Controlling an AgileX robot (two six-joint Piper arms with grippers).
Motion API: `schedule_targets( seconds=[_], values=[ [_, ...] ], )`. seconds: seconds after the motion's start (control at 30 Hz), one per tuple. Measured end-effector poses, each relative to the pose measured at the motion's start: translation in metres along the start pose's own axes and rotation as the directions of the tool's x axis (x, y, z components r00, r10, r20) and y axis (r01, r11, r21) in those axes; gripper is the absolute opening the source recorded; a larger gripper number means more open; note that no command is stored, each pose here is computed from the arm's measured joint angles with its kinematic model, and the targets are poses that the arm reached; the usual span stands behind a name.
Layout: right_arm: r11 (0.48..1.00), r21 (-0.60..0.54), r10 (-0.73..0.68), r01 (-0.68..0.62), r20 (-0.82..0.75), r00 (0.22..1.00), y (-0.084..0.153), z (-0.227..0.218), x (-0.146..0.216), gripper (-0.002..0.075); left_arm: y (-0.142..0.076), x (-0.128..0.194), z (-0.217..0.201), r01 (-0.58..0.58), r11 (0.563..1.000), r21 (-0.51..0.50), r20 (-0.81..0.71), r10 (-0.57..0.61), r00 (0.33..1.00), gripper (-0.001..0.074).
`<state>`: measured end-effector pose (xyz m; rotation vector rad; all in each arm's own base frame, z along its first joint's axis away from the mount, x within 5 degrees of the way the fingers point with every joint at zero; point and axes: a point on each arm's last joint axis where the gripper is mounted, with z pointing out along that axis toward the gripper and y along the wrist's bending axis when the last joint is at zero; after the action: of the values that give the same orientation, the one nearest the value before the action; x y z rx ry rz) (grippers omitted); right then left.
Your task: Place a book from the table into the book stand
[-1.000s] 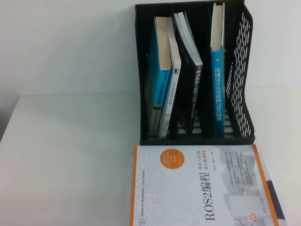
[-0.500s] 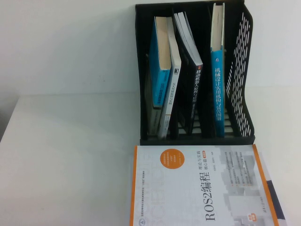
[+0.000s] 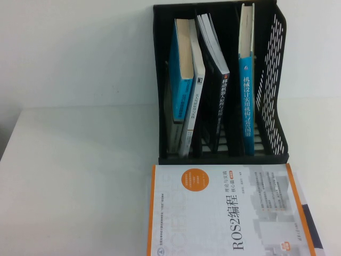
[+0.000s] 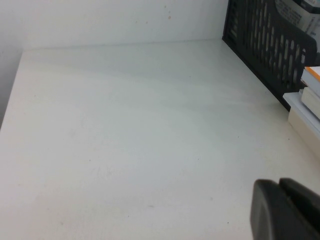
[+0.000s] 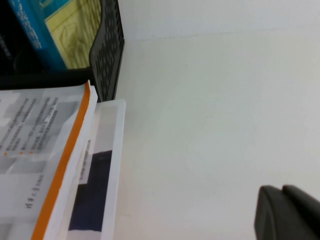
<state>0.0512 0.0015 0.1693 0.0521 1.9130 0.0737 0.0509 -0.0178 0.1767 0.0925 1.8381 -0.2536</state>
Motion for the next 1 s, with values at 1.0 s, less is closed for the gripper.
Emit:
schedule_targets(
  seconds=[1.0],
  values=[
    [1.000,-0.012,0.001,0.001,0.160,0.987,0.001,0.000,-0.013,-0.0003,0.002,-0.015,-0.001,0.134,0.991,-0.002,0.171,-0.131,0.976,-0.0004]
  ],
)
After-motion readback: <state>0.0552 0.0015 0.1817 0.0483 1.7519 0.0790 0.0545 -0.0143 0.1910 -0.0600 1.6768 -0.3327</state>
